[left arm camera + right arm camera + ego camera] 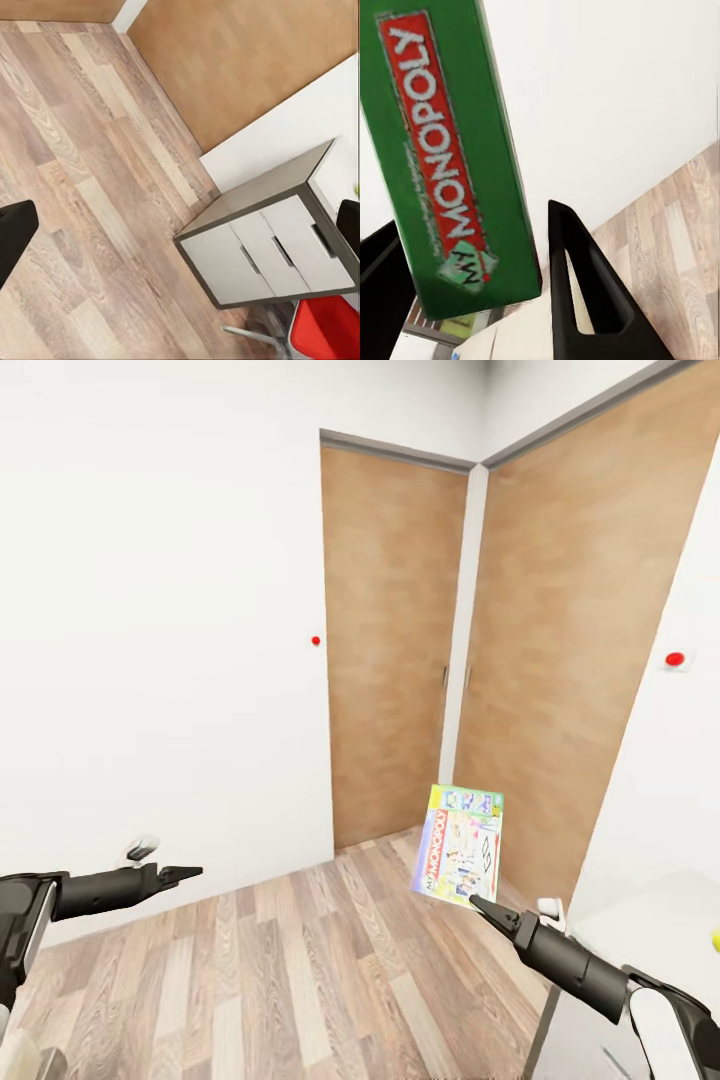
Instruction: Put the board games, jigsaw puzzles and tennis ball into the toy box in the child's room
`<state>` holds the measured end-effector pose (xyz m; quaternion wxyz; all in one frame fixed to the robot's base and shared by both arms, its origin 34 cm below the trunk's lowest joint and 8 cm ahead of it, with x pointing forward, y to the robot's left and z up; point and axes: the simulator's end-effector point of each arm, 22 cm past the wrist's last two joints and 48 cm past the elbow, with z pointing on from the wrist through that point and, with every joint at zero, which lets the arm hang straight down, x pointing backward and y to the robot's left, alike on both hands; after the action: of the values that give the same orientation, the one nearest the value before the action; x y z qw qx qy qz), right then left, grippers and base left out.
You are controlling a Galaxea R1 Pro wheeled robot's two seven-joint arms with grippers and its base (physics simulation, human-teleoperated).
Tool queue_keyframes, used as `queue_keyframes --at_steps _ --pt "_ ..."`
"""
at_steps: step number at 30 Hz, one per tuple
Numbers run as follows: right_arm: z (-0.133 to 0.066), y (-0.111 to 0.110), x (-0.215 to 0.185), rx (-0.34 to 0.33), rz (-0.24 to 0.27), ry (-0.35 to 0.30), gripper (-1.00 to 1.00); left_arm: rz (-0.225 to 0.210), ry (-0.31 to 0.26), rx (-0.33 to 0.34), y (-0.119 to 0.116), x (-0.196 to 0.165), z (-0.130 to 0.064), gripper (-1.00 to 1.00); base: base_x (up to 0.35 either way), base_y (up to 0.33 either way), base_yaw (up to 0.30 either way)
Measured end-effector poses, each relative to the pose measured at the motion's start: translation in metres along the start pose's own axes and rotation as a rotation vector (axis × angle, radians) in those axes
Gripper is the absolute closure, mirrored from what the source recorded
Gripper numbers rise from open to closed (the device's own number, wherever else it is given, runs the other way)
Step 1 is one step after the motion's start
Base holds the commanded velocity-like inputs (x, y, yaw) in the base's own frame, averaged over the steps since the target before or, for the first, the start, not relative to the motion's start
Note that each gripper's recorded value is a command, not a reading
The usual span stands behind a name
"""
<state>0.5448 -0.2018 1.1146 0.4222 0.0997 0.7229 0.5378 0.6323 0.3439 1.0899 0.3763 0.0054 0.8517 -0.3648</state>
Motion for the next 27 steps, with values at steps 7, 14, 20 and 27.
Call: queue_keyframes --at_steps 7,14,20,27 --pt "0.0000 -0.0004 -0.0003 0.001 -0.002 -0.002 1.00 0.000 0.000 0.000 -0.0001 0.0000 0.0001 -1.00 0.000 0.000 -0.278" --pt "0.0000 -0.0007 -0.0006 0.003 -0.005 -0.003 1.00 0.000 0.000 -0.001 0.0002 -0.0001 -0.0002 -1.00 0.000 0.000 -0.278" --pt "0.0001 -0.0007 -0.0008 0.003 -0.006 -0.004 1.00 0.000 0.000 0.000 0.0000 0.0000 -0.0001 -1.00 0.000 0.000 -0.278" --pt "0.0000 -0.0008 -0.0006 0.003 -0.006 -0.003 1.00 0.001 0.000 -0.001 0.0003 -0.0002 -0.0005 -1.00 -0.001 0.000 -0.278"
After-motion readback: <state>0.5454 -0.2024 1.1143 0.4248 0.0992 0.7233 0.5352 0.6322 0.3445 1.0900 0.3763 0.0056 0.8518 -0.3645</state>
